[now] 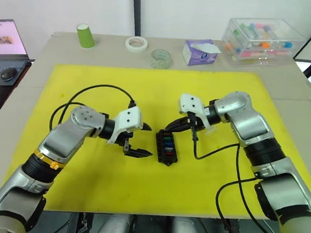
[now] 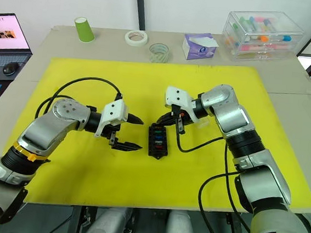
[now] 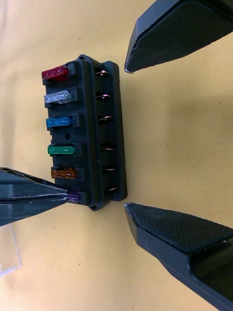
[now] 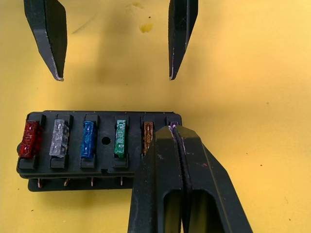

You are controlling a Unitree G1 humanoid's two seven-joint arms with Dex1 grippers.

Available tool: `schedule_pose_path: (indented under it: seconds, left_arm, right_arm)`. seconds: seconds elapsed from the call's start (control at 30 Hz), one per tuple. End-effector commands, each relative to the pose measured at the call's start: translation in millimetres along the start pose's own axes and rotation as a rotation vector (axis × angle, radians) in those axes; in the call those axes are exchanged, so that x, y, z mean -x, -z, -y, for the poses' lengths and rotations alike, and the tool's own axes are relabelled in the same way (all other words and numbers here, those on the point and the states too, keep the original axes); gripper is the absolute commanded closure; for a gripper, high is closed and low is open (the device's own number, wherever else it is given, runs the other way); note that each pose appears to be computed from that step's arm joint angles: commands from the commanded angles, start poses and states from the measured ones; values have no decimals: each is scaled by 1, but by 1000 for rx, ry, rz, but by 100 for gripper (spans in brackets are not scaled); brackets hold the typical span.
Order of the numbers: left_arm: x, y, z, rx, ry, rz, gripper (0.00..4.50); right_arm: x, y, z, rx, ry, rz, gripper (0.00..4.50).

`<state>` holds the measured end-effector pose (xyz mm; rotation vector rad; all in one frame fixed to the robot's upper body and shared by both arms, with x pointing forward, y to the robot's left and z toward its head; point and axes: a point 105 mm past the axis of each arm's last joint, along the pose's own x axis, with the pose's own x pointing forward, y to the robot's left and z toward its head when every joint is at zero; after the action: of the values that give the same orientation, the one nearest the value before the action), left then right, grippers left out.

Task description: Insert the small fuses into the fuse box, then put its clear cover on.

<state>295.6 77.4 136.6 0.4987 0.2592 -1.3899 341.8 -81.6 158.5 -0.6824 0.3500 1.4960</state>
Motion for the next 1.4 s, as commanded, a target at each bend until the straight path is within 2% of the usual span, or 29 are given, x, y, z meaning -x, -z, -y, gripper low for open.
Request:
schedule_pose_path:
  seconds: [0.03, 0.2, 0.5, 0.67, 0.77, 0.93, 1.07, 1.23, 1.37, 1.4]
  left_arm:
    - [1, -6, 2, -42, 5, 6, 0]
    - [1, -5, 2, -43, 4, 6, 0]
    - [9, -10, 4, -24, 13, 36, 0]
    - [25, -18, 5, -8, 1, 63, 0]
    - [46, -21, 3, 31, -42, 78, 0]
    - [90, -15, 4, 108, -157, 39, 0]
    - [128, -3, 11, 141, -267, -30, 0]
    - [180, 26, 30, 269, -423, -112, 0]
    - [208, 55, 46, 356, -530, -183, 0]
    - [213, 61, 48, 369, -548, -196, 0]
  right_arm:
    - [-1, 7, -4, 0, -16, -54, 448]
    - [-1, 5, -3, 0, -13, -49, 448]
    - [15, -39, -5, 64, 4, 77, 448]
    - [32, -55, -7, 92, 43, 112, 448]
    - [47, -52, -10, 119, 91, 85, 448]
    - [82, -22, -12, 81, 212, -29, 448]
    - [121, -1, -20, 10, 302, -103, 335]
    - [180, 46, -27, -122, 467, -268, 155]
    - [207, 71, -37, -205, 535, -321, 21]
    - [211, 76, -39, -225, 545, -331, 3]
